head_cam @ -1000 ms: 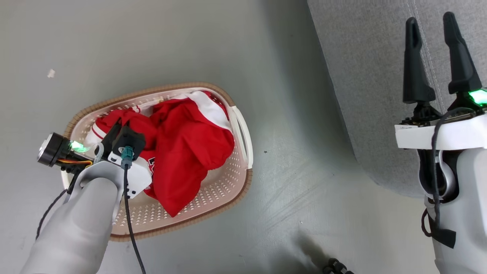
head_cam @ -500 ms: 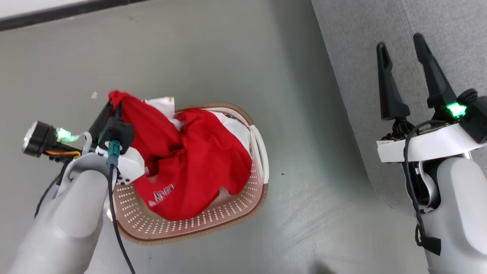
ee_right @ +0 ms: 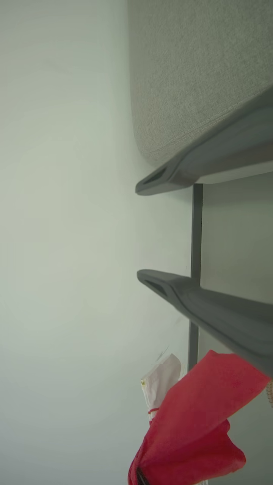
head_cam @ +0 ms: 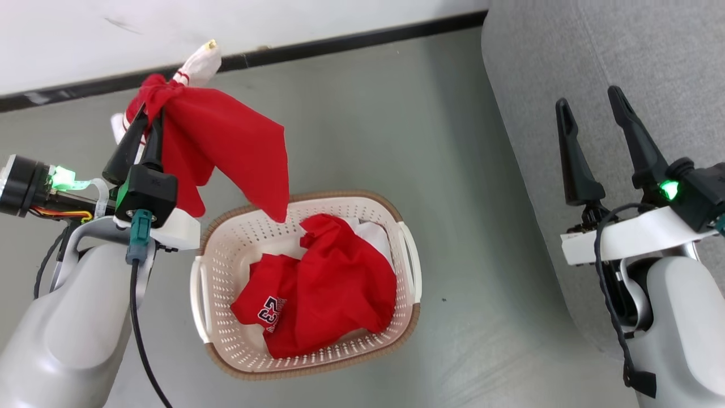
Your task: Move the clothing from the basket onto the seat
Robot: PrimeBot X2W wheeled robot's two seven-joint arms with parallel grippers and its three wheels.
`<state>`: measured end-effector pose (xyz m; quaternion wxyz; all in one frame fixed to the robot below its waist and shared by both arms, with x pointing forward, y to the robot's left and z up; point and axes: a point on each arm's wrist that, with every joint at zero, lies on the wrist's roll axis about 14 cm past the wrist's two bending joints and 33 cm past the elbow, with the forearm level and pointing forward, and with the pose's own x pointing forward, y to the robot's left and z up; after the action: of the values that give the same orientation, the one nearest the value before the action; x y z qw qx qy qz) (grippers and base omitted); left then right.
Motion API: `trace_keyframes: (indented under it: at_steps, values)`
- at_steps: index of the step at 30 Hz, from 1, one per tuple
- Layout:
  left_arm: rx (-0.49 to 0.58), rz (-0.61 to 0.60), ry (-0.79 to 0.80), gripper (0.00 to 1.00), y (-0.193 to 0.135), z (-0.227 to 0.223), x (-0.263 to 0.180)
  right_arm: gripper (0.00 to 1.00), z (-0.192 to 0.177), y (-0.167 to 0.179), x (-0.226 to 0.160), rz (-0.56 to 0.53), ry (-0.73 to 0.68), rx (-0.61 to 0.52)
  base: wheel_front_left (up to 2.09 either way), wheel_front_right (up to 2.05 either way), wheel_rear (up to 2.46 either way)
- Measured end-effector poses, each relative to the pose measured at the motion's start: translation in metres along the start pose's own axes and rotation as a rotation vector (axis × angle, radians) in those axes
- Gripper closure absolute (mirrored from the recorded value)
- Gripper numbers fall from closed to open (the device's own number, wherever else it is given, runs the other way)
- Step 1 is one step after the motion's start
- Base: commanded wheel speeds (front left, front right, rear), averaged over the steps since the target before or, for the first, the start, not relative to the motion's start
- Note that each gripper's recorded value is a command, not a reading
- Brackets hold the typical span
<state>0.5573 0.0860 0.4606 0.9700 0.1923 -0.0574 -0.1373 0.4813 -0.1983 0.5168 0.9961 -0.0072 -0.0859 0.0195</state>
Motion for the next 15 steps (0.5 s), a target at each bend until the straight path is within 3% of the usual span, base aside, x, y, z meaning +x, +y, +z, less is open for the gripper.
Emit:
trace_keyframes:
  at_steps: [15]
  values:
    - [0.084, 0.070, -0.291, 1.00, 0.053, 0.120, -0.028, 0.00, 0.022, 0.023, -0.024, 0.090, -0.012, -0.016, 0.00, 0.00, 0.00]
